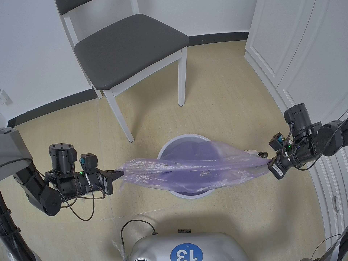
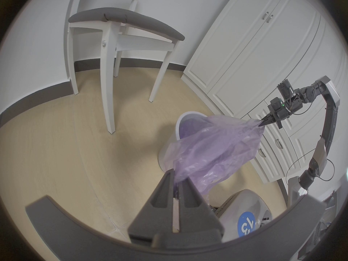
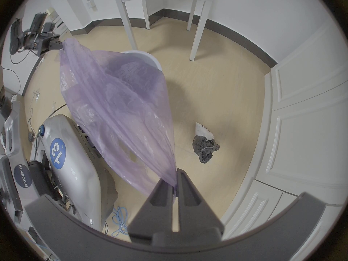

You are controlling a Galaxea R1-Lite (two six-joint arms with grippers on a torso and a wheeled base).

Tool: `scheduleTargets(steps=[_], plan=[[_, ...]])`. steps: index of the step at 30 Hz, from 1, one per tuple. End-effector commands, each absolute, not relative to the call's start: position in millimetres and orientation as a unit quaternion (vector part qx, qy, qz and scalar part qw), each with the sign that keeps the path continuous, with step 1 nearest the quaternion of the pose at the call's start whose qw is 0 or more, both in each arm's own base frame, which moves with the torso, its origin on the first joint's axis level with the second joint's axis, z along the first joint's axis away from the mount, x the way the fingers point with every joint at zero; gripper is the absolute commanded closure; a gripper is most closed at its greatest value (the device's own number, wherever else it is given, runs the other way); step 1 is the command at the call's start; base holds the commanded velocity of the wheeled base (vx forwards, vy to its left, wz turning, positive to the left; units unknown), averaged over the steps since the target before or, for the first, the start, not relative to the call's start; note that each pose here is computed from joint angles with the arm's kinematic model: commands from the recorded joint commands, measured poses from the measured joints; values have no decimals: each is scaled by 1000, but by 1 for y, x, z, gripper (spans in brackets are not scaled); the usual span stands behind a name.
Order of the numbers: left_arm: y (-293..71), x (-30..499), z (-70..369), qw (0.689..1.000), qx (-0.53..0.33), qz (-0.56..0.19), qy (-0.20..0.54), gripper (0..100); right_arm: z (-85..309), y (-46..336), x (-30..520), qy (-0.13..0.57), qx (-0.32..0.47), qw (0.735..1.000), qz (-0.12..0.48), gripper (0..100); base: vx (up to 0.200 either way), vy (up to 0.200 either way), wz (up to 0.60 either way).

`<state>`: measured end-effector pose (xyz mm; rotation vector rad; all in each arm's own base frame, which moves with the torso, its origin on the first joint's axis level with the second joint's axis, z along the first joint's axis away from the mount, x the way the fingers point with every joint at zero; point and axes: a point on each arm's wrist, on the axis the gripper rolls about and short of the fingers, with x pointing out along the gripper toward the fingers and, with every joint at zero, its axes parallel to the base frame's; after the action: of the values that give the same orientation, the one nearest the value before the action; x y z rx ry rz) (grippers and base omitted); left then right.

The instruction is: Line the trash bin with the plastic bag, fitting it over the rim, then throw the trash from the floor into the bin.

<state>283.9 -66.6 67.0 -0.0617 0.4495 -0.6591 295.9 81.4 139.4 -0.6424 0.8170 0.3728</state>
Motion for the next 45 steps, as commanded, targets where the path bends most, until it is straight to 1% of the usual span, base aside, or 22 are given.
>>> scheduleTargets(steps=[1,4,9,15,19,23,26,28,31,32,33,34,35,37,45], plan=[[-87,295,51,914,-28,-346,211,100,122,87,301,387,-307,851,178,100,0,0,0],[-93,308,45,920,-26,-343,188,100,117,89,308,374,-301,860,174,100,0,0,0],[-99,327,33,921,-26,-343,183,100,103,91,316,384,-297,857,174,100,0,0,0],[-101,333,30,921,-26,-345,180,100,105,92,328,365,-282,872,163,100,0,0,0],[-101,339,27,922,-37,-341,178,100,103,94,335,363,-271,877,159,100,0,0,0],[-97,322,25,918,-38,-340,199,100,93,90,318,398,-283,855,174,100,0,0,0],[-93,308,26,915,-39,-344,206,100,94,85,302,406,-297,844,183,100,0,0,0],[-90,301,26,915,-41,-350,199,100,93,82,292,409,-304,840,187,100,0,0,0],[-88,301,28,916,-43,-354,185,100,94,82,289,407,-305,840,188,100,0,0,0],[-88,310,31,920,-45,-355,159,100,100,84,292,392,-299,850,182,100,0,0,0],[-90,316,33,922,-47,-354,150,100,103,85,298,377,-299,858,178,100,0,0,0],[-90,316,33,922,-47,-354,150,100,103,85,298,377,-299,858,178,100,0,0,0],[-94,323,35,923,-52,-355,142,100,109,88,306,353,-294,872,169,100,0,0,0],[-105,332,35,921,-61,-360,133,100,107,92,321,332,-280,887,158,100,0,0,0],[-133,365,36,923,-77,-362,104,100,116,101,352,301,-259,906,145,100,0,0,0]])
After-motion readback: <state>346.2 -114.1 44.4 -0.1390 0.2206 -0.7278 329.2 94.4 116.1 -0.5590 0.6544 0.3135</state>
